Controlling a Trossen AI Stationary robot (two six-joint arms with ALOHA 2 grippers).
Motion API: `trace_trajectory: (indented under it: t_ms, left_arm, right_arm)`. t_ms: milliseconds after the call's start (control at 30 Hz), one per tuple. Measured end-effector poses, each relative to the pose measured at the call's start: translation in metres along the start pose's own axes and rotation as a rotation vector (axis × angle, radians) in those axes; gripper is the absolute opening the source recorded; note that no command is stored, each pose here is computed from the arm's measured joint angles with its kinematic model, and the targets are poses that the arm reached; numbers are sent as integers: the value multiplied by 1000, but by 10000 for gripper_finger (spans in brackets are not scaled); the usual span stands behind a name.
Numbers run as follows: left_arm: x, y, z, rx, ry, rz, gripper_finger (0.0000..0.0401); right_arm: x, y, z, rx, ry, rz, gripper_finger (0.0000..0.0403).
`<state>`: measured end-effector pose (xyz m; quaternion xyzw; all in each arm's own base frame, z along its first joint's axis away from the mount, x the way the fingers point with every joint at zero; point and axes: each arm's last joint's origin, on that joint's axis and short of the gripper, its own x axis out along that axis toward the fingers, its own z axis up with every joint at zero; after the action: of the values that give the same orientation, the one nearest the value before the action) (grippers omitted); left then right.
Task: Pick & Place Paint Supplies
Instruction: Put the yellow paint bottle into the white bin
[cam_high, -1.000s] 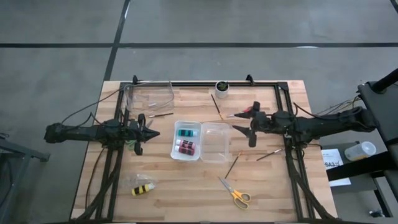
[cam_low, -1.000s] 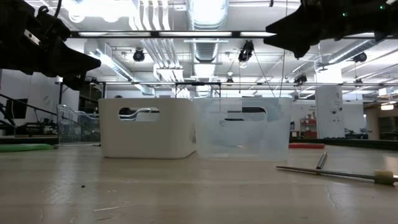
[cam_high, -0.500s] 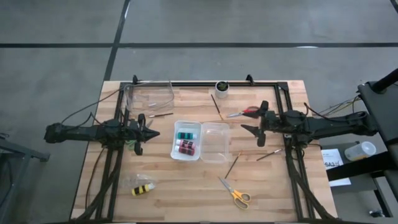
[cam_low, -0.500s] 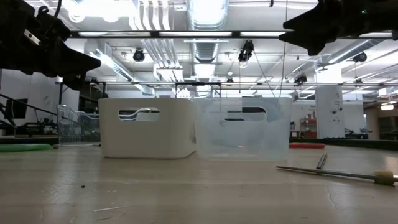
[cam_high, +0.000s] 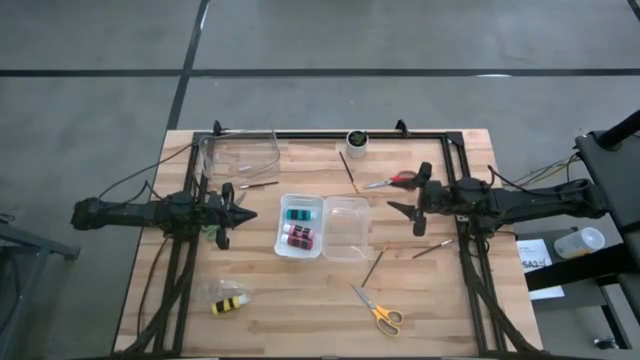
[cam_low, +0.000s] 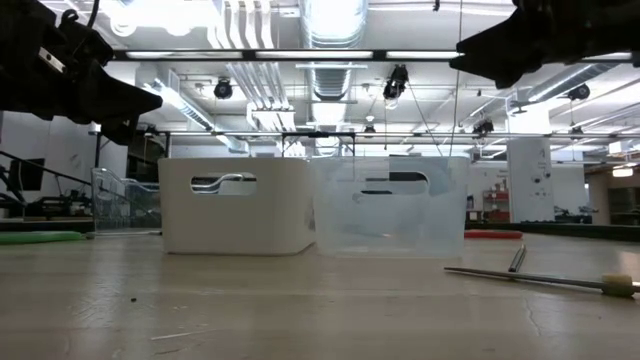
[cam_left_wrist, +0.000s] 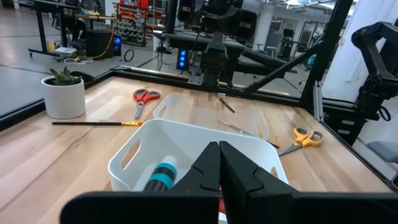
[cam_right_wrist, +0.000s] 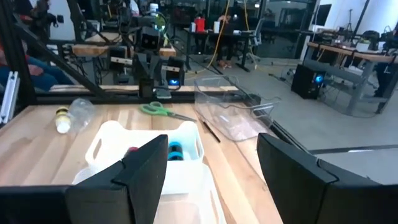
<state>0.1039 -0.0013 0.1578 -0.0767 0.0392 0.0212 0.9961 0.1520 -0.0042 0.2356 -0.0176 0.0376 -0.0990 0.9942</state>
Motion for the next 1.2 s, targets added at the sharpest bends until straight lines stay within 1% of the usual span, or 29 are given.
trace_trajectory:
  t_ms: [267,1200]
  left_arm:
    - [0,0,0,0,0,0,1]
    - [0,0,0,0,0,0,1]
  right_arm:
    - [2,1,-3,-4,22,1,244]
    - [2,1,-3,-4,21,3,244]
